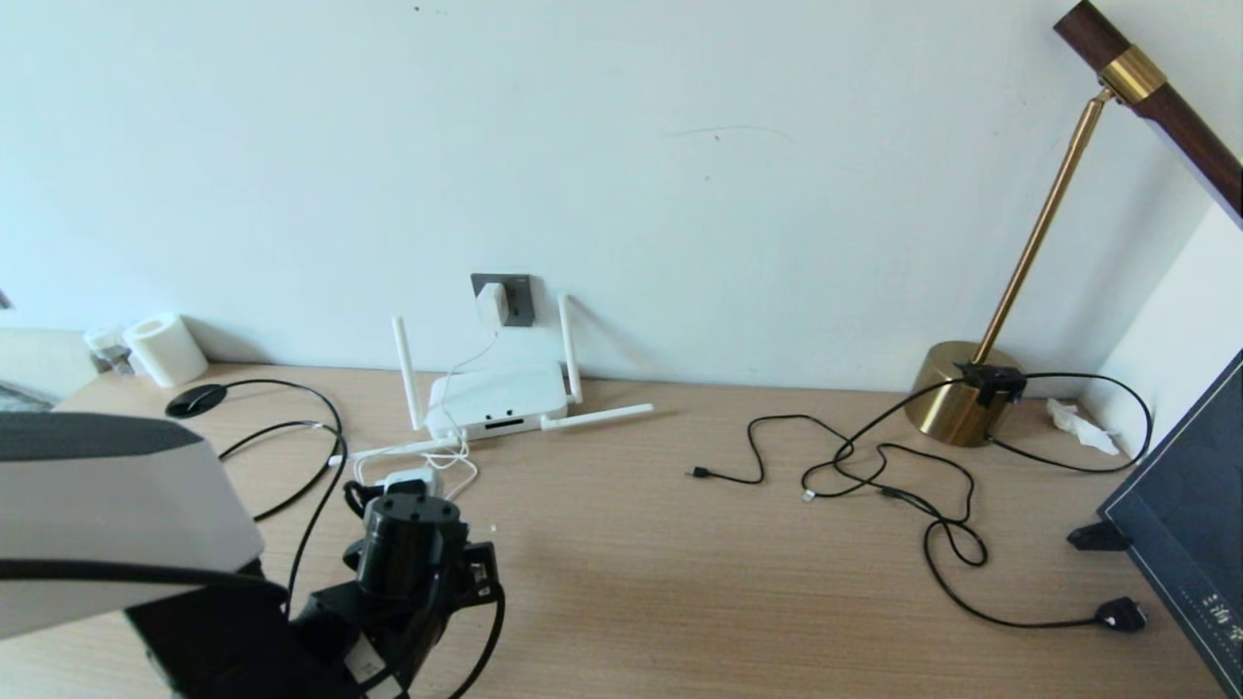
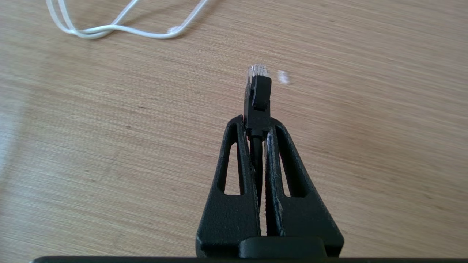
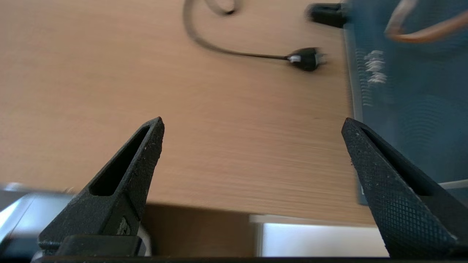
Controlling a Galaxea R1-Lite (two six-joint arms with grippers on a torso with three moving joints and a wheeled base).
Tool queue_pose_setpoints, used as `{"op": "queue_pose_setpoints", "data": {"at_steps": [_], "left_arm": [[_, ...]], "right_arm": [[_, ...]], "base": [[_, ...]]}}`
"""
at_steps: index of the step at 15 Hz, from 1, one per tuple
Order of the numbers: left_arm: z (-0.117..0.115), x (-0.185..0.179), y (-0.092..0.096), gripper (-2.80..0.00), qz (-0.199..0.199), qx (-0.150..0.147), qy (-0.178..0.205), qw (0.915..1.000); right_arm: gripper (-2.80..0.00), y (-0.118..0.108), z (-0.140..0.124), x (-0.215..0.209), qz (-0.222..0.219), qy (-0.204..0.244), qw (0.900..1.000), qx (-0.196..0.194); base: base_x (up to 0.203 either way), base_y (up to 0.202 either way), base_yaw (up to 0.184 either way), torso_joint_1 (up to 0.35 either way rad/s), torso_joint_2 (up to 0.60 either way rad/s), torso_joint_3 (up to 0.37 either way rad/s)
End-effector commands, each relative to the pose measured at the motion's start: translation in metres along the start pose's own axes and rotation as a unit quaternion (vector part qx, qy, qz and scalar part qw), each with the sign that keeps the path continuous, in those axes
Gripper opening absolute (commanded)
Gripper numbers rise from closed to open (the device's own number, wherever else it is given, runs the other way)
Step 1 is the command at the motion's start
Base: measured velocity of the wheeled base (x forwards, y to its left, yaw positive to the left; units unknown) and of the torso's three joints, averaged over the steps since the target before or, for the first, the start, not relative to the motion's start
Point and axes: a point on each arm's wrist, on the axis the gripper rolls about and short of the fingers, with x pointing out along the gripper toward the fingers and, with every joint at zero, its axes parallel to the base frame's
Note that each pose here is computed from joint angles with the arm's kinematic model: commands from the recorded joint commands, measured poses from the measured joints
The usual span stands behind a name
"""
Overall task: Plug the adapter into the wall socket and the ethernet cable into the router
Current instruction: Align cable and router interface
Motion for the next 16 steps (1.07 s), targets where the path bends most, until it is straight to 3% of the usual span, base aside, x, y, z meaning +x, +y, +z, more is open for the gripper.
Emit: {"op": "queue_pose_setpoints", "data": {"at_steps": [1, 3, 5, 7, 8, 10, 13, 16], "left_arm": [[-0.009, 0.004, -0.001, -2.8, 0.001, 0.004, 0.0, 1.0], [-0.011, 0.006, -0.002, -2.8, 0.0, 0.019, -0.003, 0.9998], [-0.014, 0.005, -0.001, -2.8, -0.001, 0.018, -0.007, 0.9998], [-0.015, 0.005, -0.002, -2.8, -0.006, 0.024, -0.012, 0.9996], [-0.017, 0.005, -0.002, -2.8, -0.005, 0.028, -0.009, 0.9995], [-0.016, 0.005, -0.002, -2.8, -0.007, 0.025, -0.014, 0.9996], [-0.014, 0.019, -0.011, -2.8, -0.003, 0.008, -0.046, 0.9989], [-0.02, 0.027, -0.015, -2.8, -0.001, -0.011, -0.087, 0.9961]], "right_arm": [[0.0, 0.0, -0.002, -0.005, -0.028, -0.021, 0.999, 0.009], [0.0, 0.0, -0.002, -0.006, -0.047, -0.046, 0.997, 0.039], [0.0, 0.002, -0.005, -0.005, -0.003, -0.062, 0.997, 0.047], [0.0, 0.005, -0.01, -0.003, 0.036, -0.006, 0.999, 0.028], [0.0, 0.005, -0.01, -0.002, 0.04, 0.001, 0.999, 0.026], [0.0, 0.005, -0.012, -0.007, 0.04, -0.039, 0.998, 0.023], [0.0, 0.005, -0.022, -0.021, 0.027, -0.155, 0.987, 0.032], [0.0, 0.004, -0.022, -0.022, 0.027, -0.165, 0.982, 0.09]], "base": [[0.0, 0.0, 0.0, 0.0, 0.0, 0.0], [0.0, 0.0, 0.0, 0.0, 0.0, 0.0], [0.0, 0.0, 0.0, 0.0, 0.0, 0.0], [0.0, 0.0, 0.0, 0.0, 0.0, 0.0], [0.0, 0.0, 0.0, 0.0, 0.0, 0.0], [0.0, 0.0, 0.0, 0.0, 0.0, 0.0], [0.0, 0.0, 0.0, 0.0, 0.0, 0.0], [0.0, 0.0, 0.0, 0.0, 0.0, 0.0]]}}
